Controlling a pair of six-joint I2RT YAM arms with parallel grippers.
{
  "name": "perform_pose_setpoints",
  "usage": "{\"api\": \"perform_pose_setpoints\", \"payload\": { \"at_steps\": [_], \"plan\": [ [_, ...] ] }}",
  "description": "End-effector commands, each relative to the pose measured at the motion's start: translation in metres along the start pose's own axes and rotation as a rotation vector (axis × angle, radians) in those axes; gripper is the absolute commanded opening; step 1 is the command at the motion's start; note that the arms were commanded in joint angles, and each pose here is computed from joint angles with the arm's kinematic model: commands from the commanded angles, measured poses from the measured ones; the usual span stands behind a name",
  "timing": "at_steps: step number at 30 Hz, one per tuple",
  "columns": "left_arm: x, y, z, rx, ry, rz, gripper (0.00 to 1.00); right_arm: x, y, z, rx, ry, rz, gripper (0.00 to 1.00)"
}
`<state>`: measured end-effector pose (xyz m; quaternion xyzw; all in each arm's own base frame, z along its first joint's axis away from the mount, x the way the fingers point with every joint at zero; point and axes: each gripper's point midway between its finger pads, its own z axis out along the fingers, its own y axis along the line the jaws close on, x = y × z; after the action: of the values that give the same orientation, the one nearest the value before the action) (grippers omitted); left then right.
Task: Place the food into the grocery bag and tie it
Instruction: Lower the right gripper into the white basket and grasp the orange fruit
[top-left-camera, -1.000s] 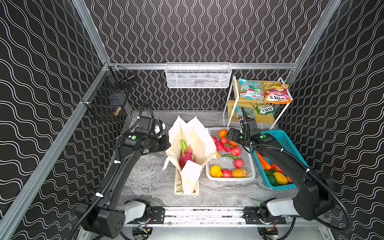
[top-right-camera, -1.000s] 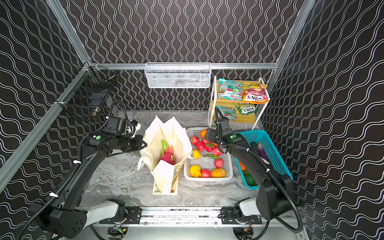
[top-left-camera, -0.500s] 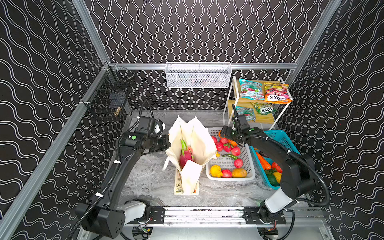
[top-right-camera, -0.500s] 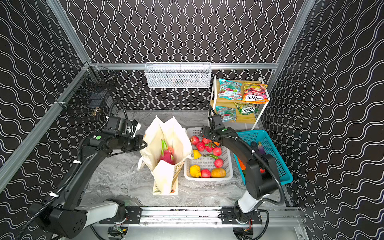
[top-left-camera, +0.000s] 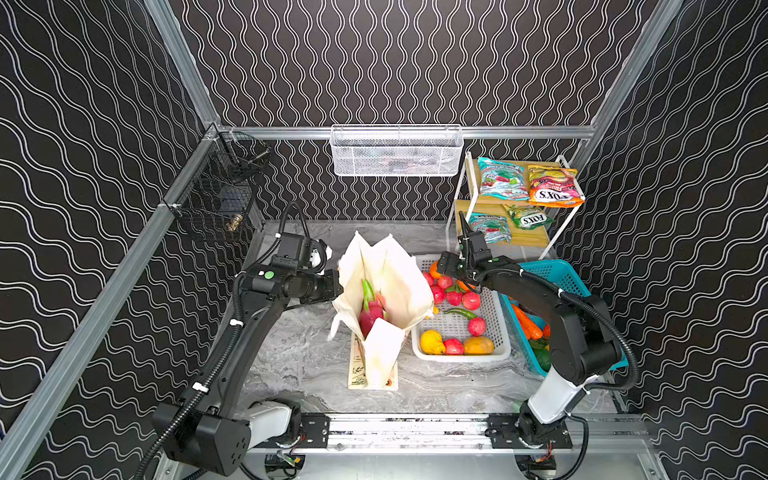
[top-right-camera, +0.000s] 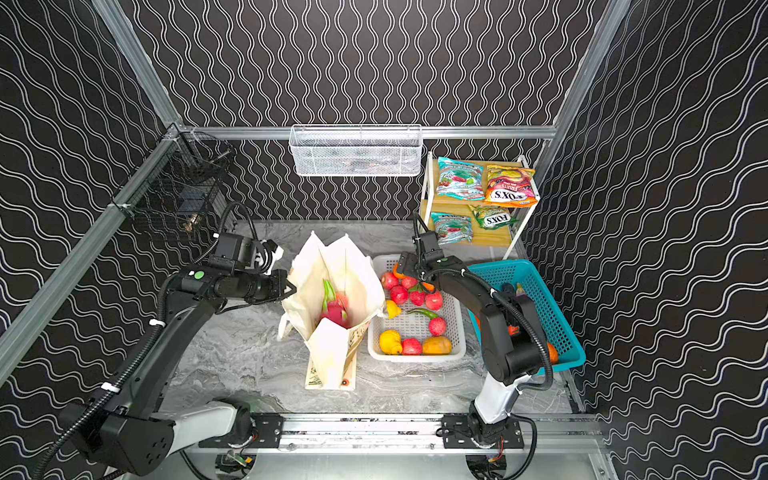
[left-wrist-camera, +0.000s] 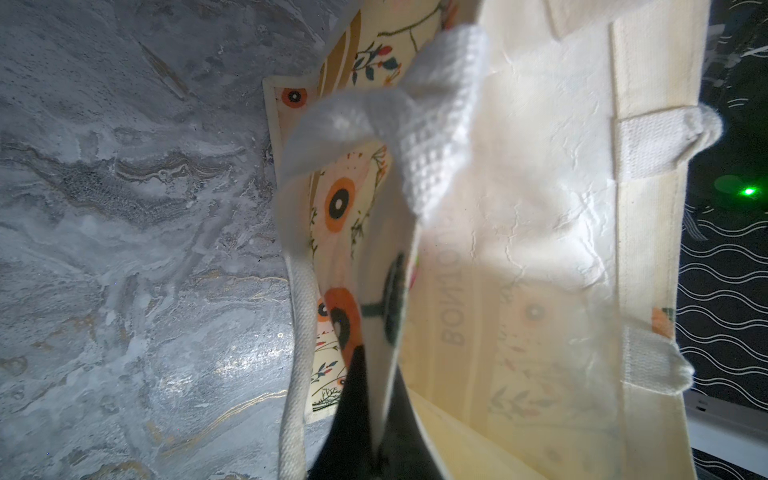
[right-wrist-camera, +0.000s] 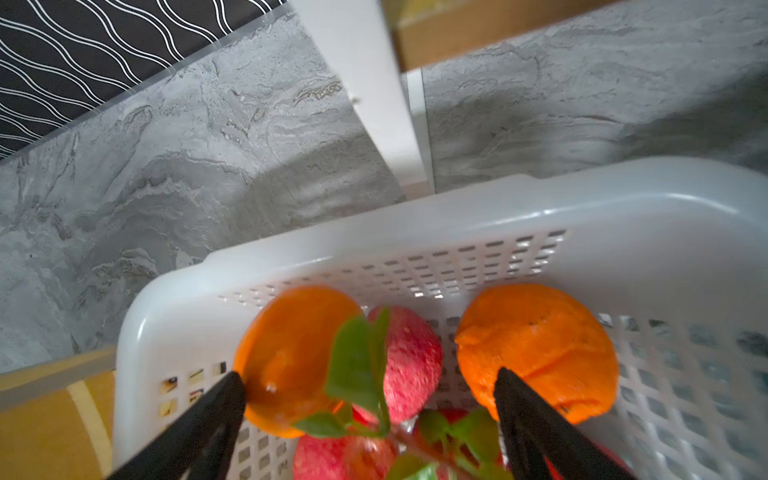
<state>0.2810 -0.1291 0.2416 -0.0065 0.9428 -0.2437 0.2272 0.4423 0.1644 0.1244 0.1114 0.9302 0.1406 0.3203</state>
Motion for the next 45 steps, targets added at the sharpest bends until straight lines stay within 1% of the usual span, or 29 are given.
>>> {"api": "perform_pose_setpoints", "payload": {
  "at_steps": [1,4,6,12,19,21,26,28,30,32,36,40,45],
  "plan": [
    [0.0,-0.002,-0.001,0.008,0.001,0.005,0.0,-0.01,0.0,-0.004,0.012,-0.04,0.012,0.98],
    [0.0,-0.002,-0.001,0.005,-0.001,0.011,0.0,-0.012,0.002,-0.013,-0.005,-0.056,-0.015,0.99],
    [0.0,-0.002,0.0,0.01,0.001,0.008,0.0,-0.011,0.006,-0.016,-0.023,-0.043,-0.041,0.99],
    [0.0,-0.002,0.002,0.015,-0.001,0.004,0.0,0.018,0.015,-0.012,-0.067,0.093,-0.12,0.99],
    [-0.001,-0.002,0.001,0.012,0.0,0.007,0.0,0.053,0.024,-0.015,-0.098,0.193,-0.156,0.98],
    [-0.001,-0.003,0.001,0.013,0.002,0.007,0.0,0.057,0.03,-0.02,-0.075,0.179,-0.187,0.98],
    [-0.002,-0.003,0.001,0.013,0.002,0.008,0.0,0.03,0.016,-0.028,0.043,0.06,-0.158,0.99],
    [-0.003,-0.003,0.001,0.013,-0.001,0.008,0.0,0.025,0.014,-0.025,0.078,0.053,-0.147,0.98],
    [-0.003,-0.004,0.001,0.015,0.001,0.007,0.0,0.025,0.012,-0.018,0.108,0.071,-0.131,0.95],
    [-0.004,-0.004,0.001,0.015,-0.001,0.007,0.0,0.026,0.013,-0.01,0.118,0.086,-0.122,0.92],
    [-0.004,-0.004,0.0,0.011,0.0,0.009,0.0,0.024,0.015,0.001,0.133,0.095,-0.103,0.9],
    [-0.004,-0.003,0.0,0.011,-0.002,0.01,0.0,0.018,0.015,0.008,0.156,0.077,-0.072,0.88],
    [-0.004,-0.003,0.0,0.01,-0.005,0.01,0.0,0.009,0.021,0.016,0.155,0.05,-0.041,0.81]
  ]
}}
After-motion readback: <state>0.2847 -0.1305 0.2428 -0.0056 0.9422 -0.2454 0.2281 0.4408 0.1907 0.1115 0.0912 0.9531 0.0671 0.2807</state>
